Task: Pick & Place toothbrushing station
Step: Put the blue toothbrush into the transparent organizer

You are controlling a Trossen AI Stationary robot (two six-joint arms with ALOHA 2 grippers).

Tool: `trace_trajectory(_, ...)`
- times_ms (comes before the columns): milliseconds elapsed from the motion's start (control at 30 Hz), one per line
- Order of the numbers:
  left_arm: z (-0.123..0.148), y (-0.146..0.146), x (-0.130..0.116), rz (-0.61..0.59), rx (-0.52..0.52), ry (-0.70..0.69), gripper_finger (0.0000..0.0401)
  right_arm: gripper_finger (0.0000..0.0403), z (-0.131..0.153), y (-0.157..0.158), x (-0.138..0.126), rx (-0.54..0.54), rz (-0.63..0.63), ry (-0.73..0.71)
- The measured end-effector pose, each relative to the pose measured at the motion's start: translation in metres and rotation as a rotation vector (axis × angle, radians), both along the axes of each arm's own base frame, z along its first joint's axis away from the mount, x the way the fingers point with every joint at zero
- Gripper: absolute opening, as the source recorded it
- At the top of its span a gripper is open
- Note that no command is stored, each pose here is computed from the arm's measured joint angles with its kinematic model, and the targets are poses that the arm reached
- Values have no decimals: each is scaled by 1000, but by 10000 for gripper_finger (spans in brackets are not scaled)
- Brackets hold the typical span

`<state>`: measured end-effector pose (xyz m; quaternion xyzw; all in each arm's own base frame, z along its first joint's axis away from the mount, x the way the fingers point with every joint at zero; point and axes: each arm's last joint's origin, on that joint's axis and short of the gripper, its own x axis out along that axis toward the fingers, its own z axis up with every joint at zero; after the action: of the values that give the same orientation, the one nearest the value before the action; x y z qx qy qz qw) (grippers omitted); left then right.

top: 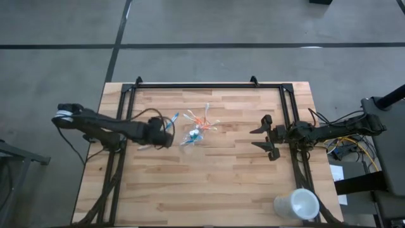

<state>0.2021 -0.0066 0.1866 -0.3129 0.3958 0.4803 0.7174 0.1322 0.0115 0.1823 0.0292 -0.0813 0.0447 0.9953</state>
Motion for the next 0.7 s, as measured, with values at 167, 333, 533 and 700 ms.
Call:
trace_trajectory(167, -13, -10, -11, 112, 12, -64, 163, 215, 0, 0, 0, 0, 0, 0)
trace_trajectory(333, -25, -11, -10, 62, -56, -106, 163, 215, 0, 0, 0, -1, 0, 0)
trace_trajectory(533, -40, -11, -14, 47, -84, -127, 163, 215, 0, 0, 0, -1, 0, 0)
trace_trajectory(700, -48, -9, -20, 34, -58, -107, 163, 215, 0, 0, 0, 0, 0, 0)
